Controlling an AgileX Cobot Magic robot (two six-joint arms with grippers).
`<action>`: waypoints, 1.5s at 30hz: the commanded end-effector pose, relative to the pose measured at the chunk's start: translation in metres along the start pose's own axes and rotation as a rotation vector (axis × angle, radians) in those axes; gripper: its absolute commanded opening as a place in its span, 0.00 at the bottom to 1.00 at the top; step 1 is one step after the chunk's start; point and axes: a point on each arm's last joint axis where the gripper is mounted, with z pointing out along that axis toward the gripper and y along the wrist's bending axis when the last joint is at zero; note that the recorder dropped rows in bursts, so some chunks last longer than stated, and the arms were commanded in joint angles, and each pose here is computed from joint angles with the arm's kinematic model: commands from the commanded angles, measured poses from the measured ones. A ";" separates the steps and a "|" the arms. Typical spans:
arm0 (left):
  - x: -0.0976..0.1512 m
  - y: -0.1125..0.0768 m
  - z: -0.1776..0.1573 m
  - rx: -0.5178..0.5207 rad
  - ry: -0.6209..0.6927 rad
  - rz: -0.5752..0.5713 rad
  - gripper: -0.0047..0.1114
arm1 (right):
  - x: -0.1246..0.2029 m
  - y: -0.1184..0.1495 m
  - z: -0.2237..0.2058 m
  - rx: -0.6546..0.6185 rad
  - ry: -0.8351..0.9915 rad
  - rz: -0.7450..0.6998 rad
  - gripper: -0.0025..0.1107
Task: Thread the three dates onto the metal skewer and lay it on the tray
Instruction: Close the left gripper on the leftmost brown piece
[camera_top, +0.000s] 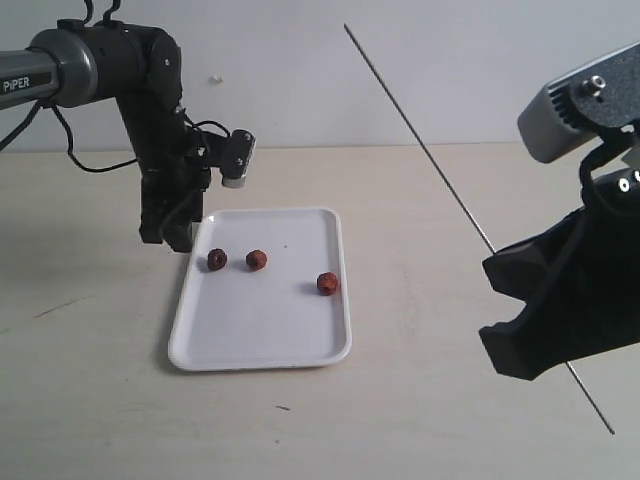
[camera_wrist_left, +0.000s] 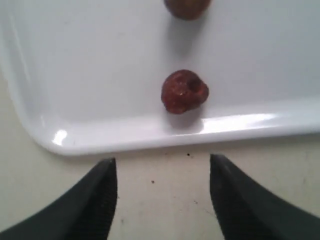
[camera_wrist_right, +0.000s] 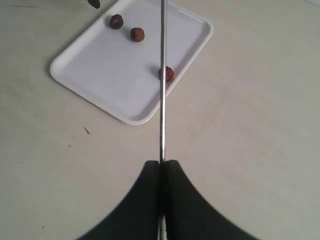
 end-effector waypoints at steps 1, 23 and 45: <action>-0.009 -0.001 -0.003 0.004 -0.095 0.286 0.58 | 0.000 0.000 0.008 0.013 0.021 -0.011 0.02; -0.012 -0.003 0.018 0.029 -0.137 0.596 0.57 | -0.001 0.000 0.010 0.018 0.016 -0.025 0.02; -0.016 -0.007 0.032 0.058 -0.188 0.602 0.57 | -0.001 0.000 0.010 0.018 0.016 -0.025 0.02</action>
